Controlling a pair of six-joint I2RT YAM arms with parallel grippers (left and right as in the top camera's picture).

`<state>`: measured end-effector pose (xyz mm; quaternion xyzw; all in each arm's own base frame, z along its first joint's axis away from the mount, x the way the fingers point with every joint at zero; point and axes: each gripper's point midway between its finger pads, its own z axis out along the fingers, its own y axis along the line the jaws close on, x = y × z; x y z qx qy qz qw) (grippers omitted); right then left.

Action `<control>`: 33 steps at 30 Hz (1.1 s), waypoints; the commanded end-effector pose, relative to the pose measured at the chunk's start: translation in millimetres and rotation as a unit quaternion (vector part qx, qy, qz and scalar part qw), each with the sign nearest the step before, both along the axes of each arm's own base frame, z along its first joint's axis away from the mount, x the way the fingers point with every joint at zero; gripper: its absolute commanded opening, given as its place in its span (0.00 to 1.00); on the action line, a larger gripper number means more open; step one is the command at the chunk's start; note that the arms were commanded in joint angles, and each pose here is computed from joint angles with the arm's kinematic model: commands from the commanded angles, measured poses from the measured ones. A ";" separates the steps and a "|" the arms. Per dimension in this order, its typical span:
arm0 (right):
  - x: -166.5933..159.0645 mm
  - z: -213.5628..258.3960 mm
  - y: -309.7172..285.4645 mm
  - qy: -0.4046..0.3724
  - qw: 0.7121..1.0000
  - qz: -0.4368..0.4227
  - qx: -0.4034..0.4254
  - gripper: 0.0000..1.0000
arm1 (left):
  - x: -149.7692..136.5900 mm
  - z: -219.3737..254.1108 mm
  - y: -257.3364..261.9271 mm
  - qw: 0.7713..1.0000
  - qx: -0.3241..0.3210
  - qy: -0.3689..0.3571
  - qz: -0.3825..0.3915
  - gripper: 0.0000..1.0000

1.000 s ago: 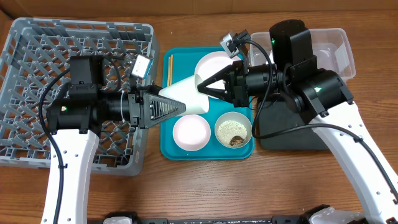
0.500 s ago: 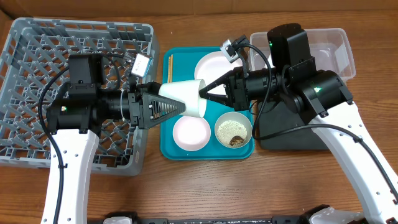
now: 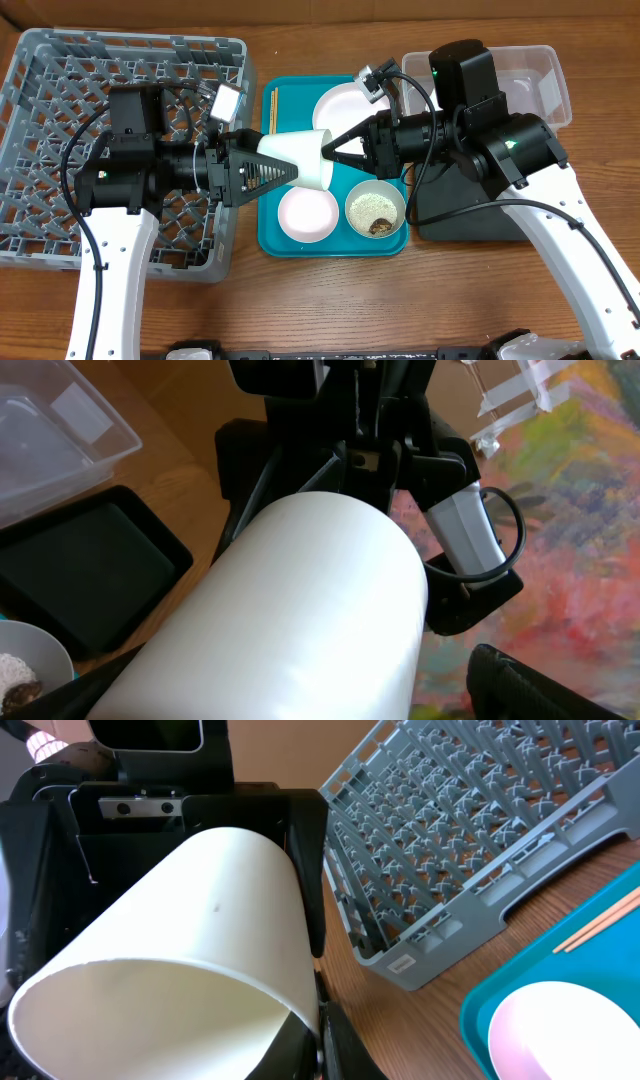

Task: Sort waste into correct bins and load items into the dishwasher
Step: 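Grasp the white cup with the left gripper and release the right gripper, then place the white cup upside down in the dish rack with the left gripper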

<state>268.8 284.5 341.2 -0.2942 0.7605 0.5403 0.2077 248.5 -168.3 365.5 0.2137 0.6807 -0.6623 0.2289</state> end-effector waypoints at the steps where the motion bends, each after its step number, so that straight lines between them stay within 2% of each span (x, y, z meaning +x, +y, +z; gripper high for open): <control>1: 4.6 -1.8 -1.1 -0.007 1.000 -0.011 -0.009 0.04 | -8.2 13.0 -0.6 1.000 -0.013 -0.020 -0.012 0.84; 4: 4.4 -2.2 -1.3 -0.006 1.000 -0.011 -0.009 0.04 | -8.0 13.2 -0.6 1.000 -0.012 -0.022 -0.012 0.75; 8: 4.5 -2.0 -1.2 -0.006 1.000 -0.011 -0.009 0.04 | -7.9 13.2 -0.6 1.000 -0.012 -0.022 -0.012 0.72; 9: 4.7 -1.8 -1.1 -0.007 1.000 -0.011 -0.009 0.07 | -7.9 13.2 -0.6 1.000 -0.012 -0.022 -0.012 0.72; 11: 5.4 -1.2 -1.0 -0.010 1.000 -0.012 -0.008 0.37 | -7.5 12.8 -0.5 1.000 -0.011 -0.023 -0.010 0.73; 14: 12.1 -2.5 -4.3 -0.021 0.999 -0.027 -0.016 0.51 | 3.5 0.5 1.2 0.999 0.025 -0.017 0.022 0.66; 18: 26.4 -3.1 -19.4 -0.041 0.995 -0.078 -0.042 0.56 | 30.8 -26.6 20.4 0.988 0.100 0.025 0.111 0.67; 21: 29.7 -0.5 -32.7 -0.051 0.991 -0.110 -0.058 0.59 | 49.6 -57.2 58.0 0.960 0.170 0.084 0.208 0.66; 26: 31.1 -13.5 -43.8 -0.037 0.985 -0.140 -0.098 0.61 | 50.0 -100.1 130.6 0.888 0.251 0.194 0.334 0.63; 29: 31.4 -20.0 -47.9 -0.030 0.982 -0.150 -0.114 0.62 | 35.4 -127.4 182.9 0.814 0.305 0.271 0.413 0.63; 31: 31.4 -21.4 -48.8 -0.028 0.981 -0.152 -0.117 0.64 | 19.2 -143.0 220.8 0.752 0.336 0.323 0.467 0.63; 33: 31.5 -21.2 -48.8 -0.028 0.981 -0.152 -0.117 0.65 | 3.4 -153.3 254.4 0.688 0.356 0.365 0.516 0.70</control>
